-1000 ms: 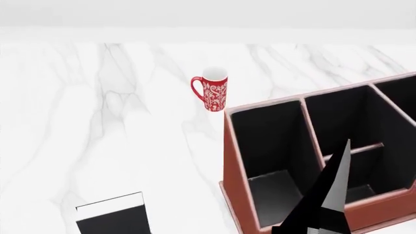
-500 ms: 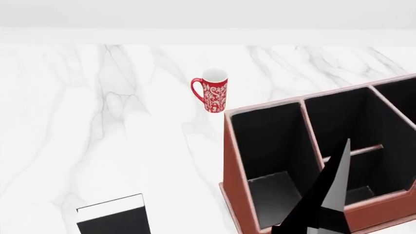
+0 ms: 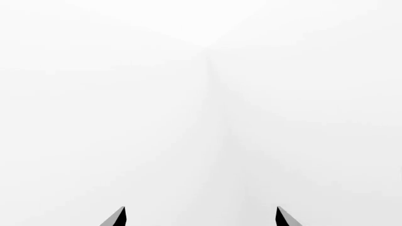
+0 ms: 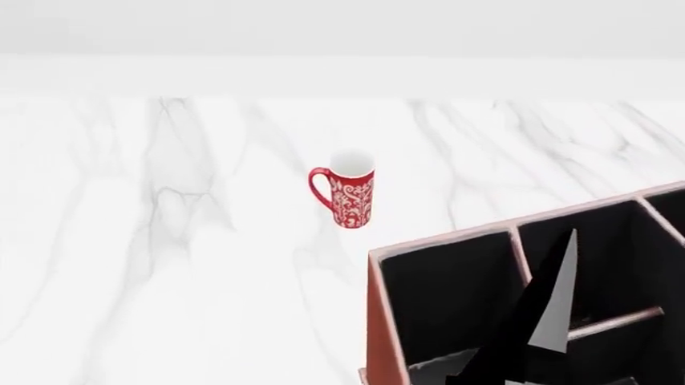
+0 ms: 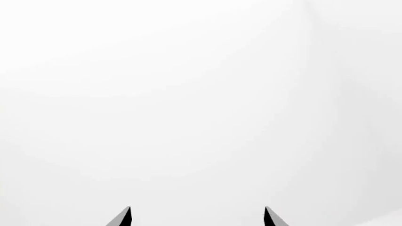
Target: Pick up the book and place it in the left compartment of the caddy.
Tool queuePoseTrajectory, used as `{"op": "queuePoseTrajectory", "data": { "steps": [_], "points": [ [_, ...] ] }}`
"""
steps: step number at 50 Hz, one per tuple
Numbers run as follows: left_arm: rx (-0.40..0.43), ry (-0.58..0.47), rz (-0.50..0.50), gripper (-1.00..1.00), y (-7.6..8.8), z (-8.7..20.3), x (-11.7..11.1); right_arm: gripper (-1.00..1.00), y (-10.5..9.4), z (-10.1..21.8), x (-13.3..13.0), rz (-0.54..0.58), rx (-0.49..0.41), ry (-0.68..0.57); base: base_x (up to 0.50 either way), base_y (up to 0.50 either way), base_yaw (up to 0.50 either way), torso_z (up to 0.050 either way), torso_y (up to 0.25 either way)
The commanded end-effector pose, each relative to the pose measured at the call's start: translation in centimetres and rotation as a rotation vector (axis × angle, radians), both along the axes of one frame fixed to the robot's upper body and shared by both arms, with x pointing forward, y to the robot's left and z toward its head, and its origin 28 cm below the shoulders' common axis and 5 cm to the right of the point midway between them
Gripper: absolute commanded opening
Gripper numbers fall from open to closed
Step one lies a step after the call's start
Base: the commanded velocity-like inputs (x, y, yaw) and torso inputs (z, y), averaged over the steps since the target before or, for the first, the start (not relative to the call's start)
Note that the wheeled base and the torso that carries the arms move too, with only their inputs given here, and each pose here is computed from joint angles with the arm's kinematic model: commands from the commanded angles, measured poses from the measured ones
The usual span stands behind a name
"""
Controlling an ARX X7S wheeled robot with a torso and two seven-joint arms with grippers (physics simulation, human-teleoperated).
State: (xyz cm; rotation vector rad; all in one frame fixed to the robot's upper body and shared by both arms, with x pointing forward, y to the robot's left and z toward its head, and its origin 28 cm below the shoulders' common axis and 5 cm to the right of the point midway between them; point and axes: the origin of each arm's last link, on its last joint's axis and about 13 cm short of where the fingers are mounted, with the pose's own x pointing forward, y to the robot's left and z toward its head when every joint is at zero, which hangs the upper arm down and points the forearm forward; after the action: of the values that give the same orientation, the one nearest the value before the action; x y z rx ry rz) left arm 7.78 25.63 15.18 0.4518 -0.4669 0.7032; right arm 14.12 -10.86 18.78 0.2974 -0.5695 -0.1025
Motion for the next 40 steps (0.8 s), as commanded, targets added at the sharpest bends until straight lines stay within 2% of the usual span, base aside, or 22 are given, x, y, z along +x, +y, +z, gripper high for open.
{"op": "queuePoseTrajectory", "data": {
  "steps": [1,11,30,37,40],
  "points": [
    [0.000,-0.005,-0.003,1.00,0.0,0.0,0.0,1.00,0.0,0.0,0.0,0.005,0.000,0.002,0.50,0.00,0.00,0.000,0.000],
    [0.001,-0.006,0.000,1.00,0.0,0.0,-0.1,1.00,0.1,0.0,0.0,-0.001,-0.011,0.014,0.42,0.00,0.00,0.000,0.000],
    [-0.003,-0.007,-0.002,1.00,0.0,0.0,0.1,1.00,0.1,0.2,0.1,-0.015,-0.036,0.033,0.00,0.00,0.00,0.000,0.000],
    [-0.011,-0.006,-0.004,1.00,0.0,0.0,0.1,1.00,-0.5,2.1,0.1,0.023,-0.144,0.059,0.00,0.00,0.00,0.000,0.000],
    [-0.013,-0.005,-0.005,1.00,0.0,0.0,0.2,1.00,-0.7,2.7,0.2,0.030,-0.159,0.060,0.00,0.00,0.00,0.000,0.000]
  ]
}}
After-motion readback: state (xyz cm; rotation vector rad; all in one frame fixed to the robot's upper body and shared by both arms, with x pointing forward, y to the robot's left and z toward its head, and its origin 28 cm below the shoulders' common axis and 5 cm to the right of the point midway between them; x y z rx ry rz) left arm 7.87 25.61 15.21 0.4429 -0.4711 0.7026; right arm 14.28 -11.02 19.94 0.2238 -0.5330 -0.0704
